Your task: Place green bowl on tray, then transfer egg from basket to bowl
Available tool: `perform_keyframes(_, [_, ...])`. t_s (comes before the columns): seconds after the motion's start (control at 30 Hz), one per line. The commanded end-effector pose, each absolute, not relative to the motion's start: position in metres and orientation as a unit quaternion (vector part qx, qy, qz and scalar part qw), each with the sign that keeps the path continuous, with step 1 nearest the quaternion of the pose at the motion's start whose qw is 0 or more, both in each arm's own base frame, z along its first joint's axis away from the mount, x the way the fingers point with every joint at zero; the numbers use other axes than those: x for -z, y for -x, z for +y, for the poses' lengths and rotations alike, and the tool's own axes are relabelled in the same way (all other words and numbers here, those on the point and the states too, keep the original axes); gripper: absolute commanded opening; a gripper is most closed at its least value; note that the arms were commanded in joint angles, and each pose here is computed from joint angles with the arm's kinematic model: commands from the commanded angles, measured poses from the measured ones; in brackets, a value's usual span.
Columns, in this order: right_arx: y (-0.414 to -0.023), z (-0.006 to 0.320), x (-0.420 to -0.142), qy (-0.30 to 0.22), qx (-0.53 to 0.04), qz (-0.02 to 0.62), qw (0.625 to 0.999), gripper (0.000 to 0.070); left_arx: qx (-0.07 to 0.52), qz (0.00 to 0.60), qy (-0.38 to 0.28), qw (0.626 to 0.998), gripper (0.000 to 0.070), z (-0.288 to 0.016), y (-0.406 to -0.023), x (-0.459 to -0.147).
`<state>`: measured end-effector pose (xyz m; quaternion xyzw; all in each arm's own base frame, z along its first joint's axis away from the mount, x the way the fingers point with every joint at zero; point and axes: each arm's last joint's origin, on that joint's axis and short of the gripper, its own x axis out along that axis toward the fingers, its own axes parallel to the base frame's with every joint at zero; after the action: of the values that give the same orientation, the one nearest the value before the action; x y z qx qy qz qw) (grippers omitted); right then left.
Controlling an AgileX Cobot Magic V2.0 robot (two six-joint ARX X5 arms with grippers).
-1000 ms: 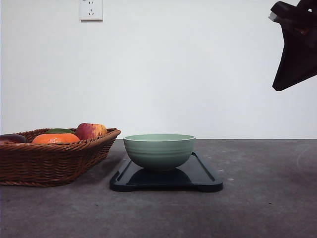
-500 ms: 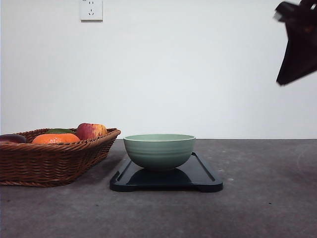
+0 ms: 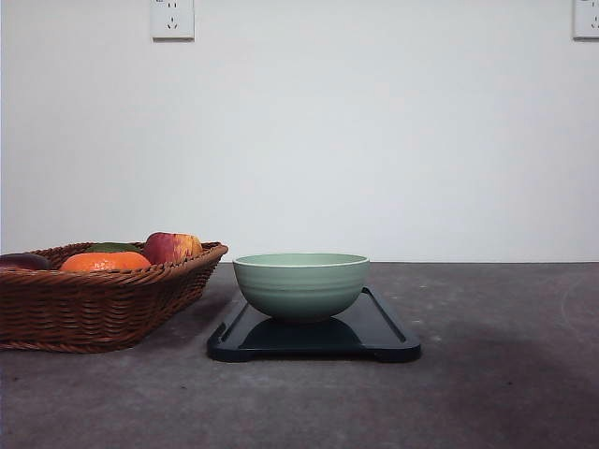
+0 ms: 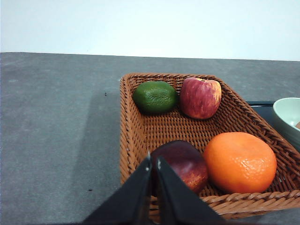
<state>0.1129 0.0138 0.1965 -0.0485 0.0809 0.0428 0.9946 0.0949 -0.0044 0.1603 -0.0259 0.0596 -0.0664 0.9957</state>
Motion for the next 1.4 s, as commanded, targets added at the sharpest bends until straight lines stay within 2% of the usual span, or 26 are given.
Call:
perform_keyframes(0.0, [-0.109, 0.011, -0.19, 0.045, -0.033, 0.062, 0.996, 0.0013, 0.065, 0.064, 0.025, 0.996, 0.0013, -0.004, -0.096, -0.155])
perform_keyframes(0.2, [-0.1, 0.006, -0.161, 0.032, -0.011, 0.03, 0.999, 0.0013, 0.065, 0.064, 0.025, 0.996, 0.0013, -0.004, -0.096, -0.155])
perform_keyframes(1.37, [-0.097, 0.005, -0.164, 0.027, -0.009, 0.014, 0.999, 0.0013, 0.066, 0.063, 0.025, 0.996, 0.0013, -0.004, -0.096, -0.155])
